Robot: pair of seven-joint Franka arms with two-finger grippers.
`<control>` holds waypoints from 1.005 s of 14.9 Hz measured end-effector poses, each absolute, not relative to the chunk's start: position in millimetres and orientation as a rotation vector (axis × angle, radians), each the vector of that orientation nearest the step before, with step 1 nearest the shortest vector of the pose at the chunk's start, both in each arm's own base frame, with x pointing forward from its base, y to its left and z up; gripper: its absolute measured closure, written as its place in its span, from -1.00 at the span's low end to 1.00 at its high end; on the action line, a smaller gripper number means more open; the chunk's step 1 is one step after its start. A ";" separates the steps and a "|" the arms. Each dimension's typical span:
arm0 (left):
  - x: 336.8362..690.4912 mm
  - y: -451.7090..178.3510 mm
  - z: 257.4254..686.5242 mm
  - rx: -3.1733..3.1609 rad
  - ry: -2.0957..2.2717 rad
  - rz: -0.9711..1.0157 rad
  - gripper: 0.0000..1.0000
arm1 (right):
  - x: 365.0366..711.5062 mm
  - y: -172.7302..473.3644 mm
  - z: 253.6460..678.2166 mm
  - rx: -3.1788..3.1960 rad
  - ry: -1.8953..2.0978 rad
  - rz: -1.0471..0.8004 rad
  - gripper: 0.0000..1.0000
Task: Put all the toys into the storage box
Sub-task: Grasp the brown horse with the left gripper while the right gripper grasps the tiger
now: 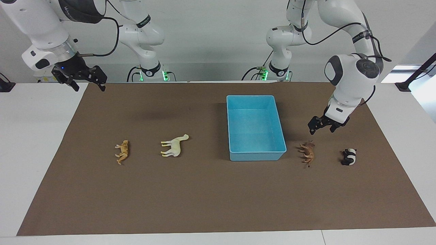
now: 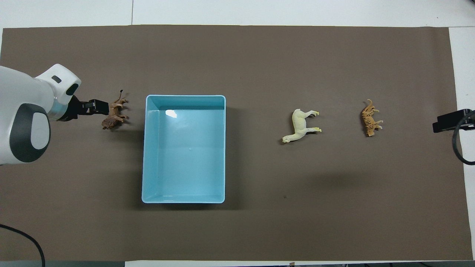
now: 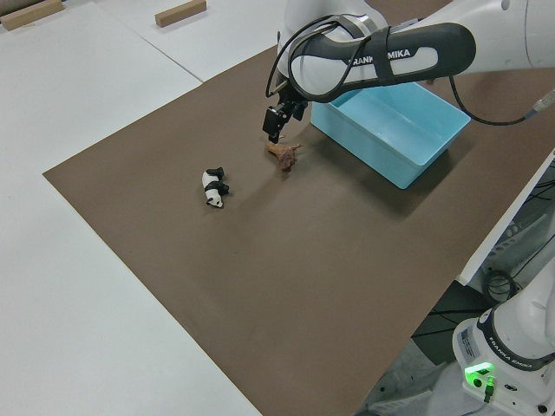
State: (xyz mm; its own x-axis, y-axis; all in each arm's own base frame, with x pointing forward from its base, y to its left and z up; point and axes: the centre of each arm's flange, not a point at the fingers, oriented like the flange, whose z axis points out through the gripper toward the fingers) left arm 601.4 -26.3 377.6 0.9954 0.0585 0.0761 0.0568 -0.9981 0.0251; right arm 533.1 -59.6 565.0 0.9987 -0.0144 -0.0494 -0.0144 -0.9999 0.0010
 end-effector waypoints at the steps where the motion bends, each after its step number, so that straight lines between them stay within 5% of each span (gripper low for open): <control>1: 606.2 -28.5 367.5 3.112 0.094 0.117 -1.00 | 535.8 -58.7 545.4 3.140 -0.019 -0.083 -1.00; 9: 632.1 -41.0 313.1 3.107 0.084 0.119 -1.00 | 578.8 -46.9 396.3 3.126 0.025 -0.006 -1.00; 15: 626.3 -42.7 300.8 3.110 0.080 0.079 -1.00 | 590.8 -39.0 342.4 3.115 0.116 0.048 -1.00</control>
State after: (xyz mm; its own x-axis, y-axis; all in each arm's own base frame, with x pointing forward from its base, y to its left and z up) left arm 626.3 -42.7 300.8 0.9974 0.0522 0.0502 0.0507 -0.9983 0.0304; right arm 590.8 -39.0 342.4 0.9968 0.0746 0.0298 0.0739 -0.9969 0.0253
